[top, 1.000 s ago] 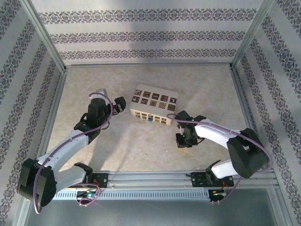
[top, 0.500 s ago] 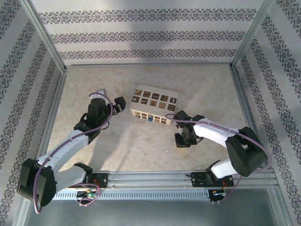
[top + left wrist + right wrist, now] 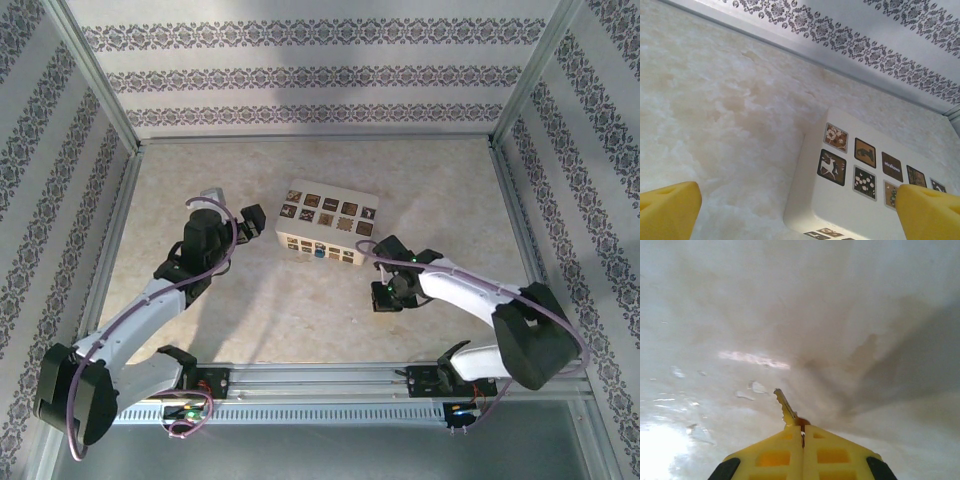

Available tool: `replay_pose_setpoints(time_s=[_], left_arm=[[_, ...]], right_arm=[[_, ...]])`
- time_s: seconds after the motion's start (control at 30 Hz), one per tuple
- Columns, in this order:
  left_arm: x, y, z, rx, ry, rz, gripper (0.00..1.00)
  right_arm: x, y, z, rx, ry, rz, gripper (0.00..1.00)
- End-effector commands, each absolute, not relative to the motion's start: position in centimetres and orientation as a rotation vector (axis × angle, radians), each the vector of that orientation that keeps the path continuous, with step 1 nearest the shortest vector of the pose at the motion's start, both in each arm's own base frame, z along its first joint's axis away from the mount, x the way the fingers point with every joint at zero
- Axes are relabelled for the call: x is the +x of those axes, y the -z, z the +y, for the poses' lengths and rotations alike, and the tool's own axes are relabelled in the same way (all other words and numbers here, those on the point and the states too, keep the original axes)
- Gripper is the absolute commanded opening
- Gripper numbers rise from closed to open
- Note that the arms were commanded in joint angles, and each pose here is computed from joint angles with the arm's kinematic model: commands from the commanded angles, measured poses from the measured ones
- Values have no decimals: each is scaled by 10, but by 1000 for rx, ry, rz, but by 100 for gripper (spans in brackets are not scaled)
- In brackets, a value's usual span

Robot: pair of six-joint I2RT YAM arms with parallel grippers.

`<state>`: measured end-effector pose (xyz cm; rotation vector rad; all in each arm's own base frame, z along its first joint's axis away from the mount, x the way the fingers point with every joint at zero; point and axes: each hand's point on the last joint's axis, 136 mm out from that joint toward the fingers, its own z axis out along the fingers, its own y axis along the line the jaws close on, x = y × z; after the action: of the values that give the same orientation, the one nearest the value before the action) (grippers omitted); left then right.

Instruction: Unlock the padlock with the key

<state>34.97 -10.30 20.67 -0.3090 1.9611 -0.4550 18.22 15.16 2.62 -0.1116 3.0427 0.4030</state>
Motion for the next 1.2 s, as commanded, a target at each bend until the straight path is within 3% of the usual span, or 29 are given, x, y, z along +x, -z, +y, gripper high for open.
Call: replay_pose_setpoints(time_s=[0.0,0.33,0.53,0.93,1.17], left_arm=[[346,-218,-102,-299,469,1959,99],[341,-243,-140,-228,733,1982,99],[342,-255,-172,-172,928,2027,92],[342,-259,-202,-569,1380,2031,95],[340,-268,-213,-748,1667,1943,91]], right_arm=[[195,-44,166,-76,-568,2929,0],[233,-116,188,-7,-911,2555,0],[249,-155,197,-20,-992,2389,0],[272,-210,218,-150,-1047,2196,0],[291,-247,245,-275,-1077,2080,0]])
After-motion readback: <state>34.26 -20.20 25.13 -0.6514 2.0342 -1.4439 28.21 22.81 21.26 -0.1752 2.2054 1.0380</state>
